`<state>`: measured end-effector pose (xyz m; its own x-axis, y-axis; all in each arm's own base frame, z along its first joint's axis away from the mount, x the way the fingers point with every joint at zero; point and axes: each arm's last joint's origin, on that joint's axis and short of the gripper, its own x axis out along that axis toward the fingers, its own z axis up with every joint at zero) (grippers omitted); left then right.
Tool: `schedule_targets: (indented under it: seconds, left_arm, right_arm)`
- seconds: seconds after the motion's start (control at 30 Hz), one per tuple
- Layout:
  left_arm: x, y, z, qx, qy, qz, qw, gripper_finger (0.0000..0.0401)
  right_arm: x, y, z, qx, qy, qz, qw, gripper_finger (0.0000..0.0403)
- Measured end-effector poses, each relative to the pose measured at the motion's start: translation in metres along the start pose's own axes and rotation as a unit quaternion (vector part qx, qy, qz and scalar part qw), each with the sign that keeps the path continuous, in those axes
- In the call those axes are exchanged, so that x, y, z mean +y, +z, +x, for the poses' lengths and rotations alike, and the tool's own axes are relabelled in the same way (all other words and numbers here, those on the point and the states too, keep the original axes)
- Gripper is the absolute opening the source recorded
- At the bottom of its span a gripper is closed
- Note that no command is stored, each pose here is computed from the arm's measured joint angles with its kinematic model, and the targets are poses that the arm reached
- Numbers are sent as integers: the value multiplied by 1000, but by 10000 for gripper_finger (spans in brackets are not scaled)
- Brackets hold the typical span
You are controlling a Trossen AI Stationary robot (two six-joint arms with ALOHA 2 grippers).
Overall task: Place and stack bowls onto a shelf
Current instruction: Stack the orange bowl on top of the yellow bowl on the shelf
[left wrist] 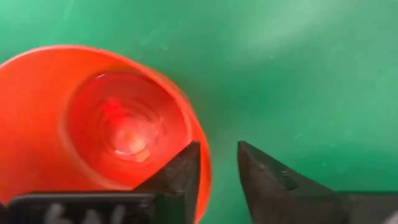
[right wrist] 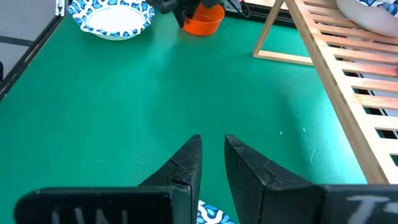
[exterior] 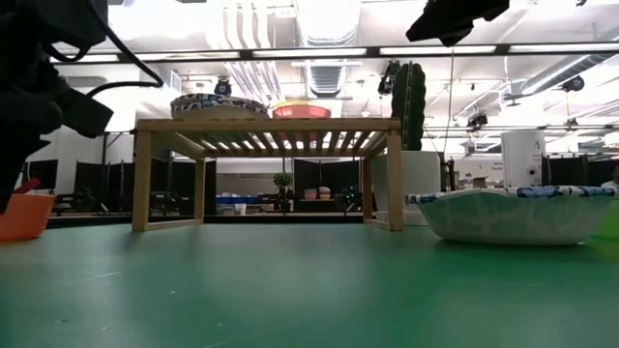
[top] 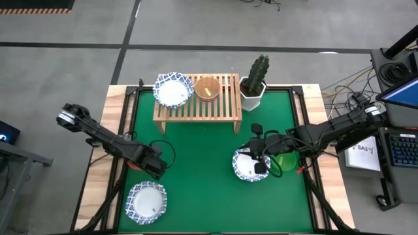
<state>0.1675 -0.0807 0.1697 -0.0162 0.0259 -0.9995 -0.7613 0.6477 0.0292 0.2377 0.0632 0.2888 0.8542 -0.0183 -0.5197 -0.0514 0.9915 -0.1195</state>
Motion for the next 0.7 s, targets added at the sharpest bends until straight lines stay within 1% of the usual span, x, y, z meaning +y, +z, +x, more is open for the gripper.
schedule_targets:
  seconds: [0.13, 0.17, 0.23, 0.33, 0.4, 0.53, 0.63, 0.7]
  left_arm:
    - [-4, -1, 3, -1, -3, 10, 1000, 17]
    - [-4, -2, 2, -1, -1, 14, 1000, 9]
    - [-7, -2, -1, -2, -8, 22, 1000, 8]
    - [-11, -3, -13, -2, -20, 37, 999, 2]
    - [-16, -4, -26, -5, -27, 60, 998, 1]
    - [-26, -3, -62, -20, -48, 136, 989, 0]
    - [-37, -1, -94, -61, -83, 195, 975, 0]
    - [-44, 0, -116, -105, -105, 236, 960, 0]
  right_arm:
    - [0, 0, 0, 0, 0, -5, 1000, 59]
    - [0, 0, 0, 0, 0, -5, 1000, 59]
    - [0, 0, 0, 1, 0, -5, 1000, 59]
    - [0, -1, 0, 4, 1, -6, 1000, 59]
    - [0, -1, 0, 6, 1, -6, 1000, 59]
    - [0, -2, 0, 11, 1, -7, 1000, 59]
    - [2, -4, -1, 19, 5, -3, 1000, 59]
    - [6, -6, -1, 20, 10, -1, 1000, 59]
